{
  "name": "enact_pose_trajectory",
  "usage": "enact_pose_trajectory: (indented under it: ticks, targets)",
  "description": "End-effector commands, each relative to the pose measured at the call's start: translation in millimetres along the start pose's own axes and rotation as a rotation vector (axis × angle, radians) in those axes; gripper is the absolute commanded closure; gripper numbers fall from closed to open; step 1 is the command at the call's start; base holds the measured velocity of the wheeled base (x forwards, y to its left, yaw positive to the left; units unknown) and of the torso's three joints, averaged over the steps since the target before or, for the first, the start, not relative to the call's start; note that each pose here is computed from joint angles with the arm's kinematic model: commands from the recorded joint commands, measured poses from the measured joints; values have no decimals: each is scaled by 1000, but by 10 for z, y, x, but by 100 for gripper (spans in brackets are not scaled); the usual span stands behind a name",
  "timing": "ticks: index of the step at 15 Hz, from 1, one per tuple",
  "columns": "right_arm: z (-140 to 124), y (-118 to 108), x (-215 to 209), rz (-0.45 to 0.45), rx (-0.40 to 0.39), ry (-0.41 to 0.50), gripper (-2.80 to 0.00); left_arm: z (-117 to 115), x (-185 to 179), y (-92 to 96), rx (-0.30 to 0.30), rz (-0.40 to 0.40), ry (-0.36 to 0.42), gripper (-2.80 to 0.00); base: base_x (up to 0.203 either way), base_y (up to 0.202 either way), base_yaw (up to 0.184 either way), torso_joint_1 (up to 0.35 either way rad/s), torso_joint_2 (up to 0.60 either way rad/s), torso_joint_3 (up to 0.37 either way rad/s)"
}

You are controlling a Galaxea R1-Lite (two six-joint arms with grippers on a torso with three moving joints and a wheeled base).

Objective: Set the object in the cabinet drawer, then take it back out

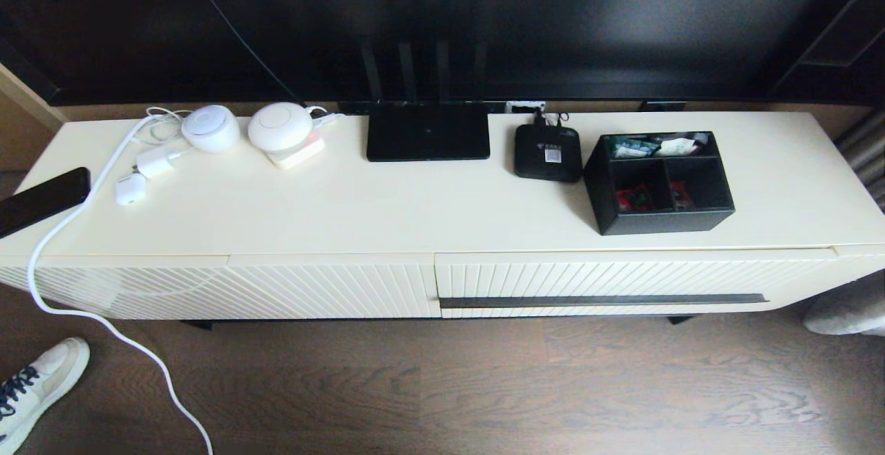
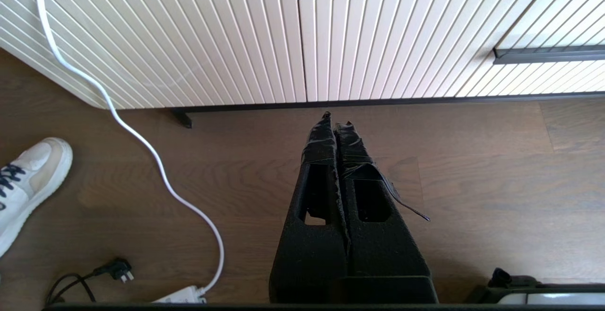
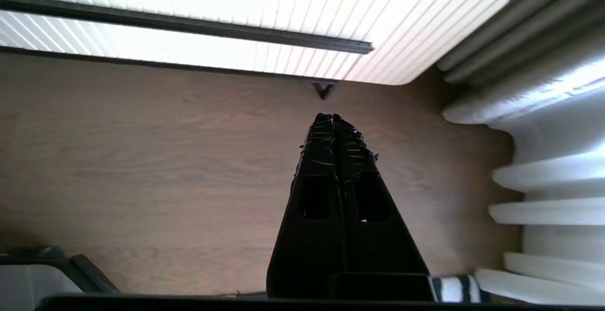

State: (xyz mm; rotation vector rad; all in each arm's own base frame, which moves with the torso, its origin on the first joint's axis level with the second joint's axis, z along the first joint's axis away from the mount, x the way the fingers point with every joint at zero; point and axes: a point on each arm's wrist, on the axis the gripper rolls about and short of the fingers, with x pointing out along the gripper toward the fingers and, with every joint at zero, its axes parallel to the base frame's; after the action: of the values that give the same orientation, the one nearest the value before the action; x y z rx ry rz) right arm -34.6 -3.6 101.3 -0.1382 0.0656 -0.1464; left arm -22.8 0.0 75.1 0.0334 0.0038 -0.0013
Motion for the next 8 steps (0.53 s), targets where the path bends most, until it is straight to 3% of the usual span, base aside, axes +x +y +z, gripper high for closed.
enact_pose_trajectory:
  ticks: [1,2,4,8]
  targets:
    - [-139,35,57,24,0,-41,0,-1,0,0,0,0,1,0,0,0,0,0,0,0]
    - [-137,51,76,78,0,-83,0,0,0,0,0,0,0,0,0,0,0,0,0,0]
    - [-191,80,99,158,12,-84,0,-1,0,0,0,0,1,0,0,0,0,0,0,0]
    - [-244,95,122,175,38,-77,0,-1,0,0,0,0,1,0,0,0,0,0,0,0]
